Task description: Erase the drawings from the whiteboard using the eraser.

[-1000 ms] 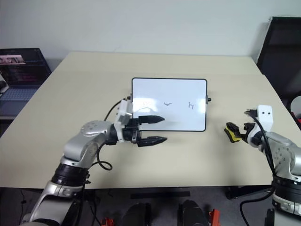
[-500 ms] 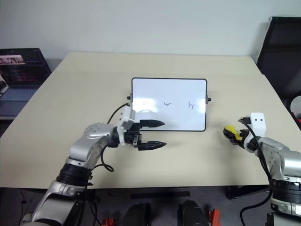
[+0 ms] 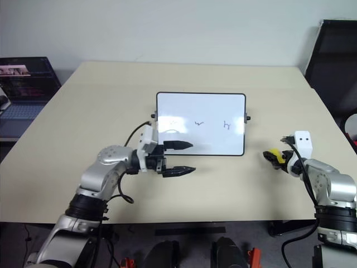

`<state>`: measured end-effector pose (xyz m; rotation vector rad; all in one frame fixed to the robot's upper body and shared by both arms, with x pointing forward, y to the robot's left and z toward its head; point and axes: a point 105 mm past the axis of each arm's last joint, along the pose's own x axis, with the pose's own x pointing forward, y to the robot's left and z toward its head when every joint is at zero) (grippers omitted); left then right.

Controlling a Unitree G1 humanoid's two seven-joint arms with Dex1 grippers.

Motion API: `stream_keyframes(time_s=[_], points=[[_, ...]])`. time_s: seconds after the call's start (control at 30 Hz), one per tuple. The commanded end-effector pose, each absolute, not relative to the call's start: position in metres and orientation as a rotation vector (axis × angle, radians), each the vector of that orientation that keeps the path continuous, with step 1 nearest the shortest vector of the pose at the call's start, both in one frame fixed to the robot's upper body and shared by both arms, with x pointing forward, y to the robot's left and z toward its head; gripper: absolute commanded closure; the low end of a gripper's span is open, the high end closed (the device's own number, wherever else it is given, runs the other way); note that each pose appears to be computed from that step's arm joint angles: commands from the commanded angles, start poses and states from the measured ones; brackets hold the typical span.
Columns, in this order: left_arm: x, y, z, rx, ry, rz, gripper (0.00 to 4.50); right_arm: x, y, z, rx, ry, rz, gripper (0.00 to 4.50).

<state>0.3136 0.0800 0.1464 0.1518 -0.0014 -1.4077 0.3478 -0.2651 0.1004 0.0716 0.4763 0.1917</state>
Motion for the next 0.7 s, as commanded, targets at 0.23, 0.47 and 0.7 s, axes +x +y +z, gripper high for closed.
stream_keyframes(time_s=[0.23,0.47,0.7], points=[[0.3179,0.0810,0.1589,0.171,-0.050,-1.395,0.00,0.3485,-0.2702,0.1100,0.068,0.442,0.180,2.08],[0.3209,0.0811,0.1624,0.176,-0.058,-1.389,0.00,0.3470,-0.2698,0.1070,0.067,0.450,0.181,3.59],[0.3217,0.0811,0.1636,0.173,-0.061,-1.384,0.00,0.3494,-0.2706,0.1089,0.072,0.441,0.179,3.62]])
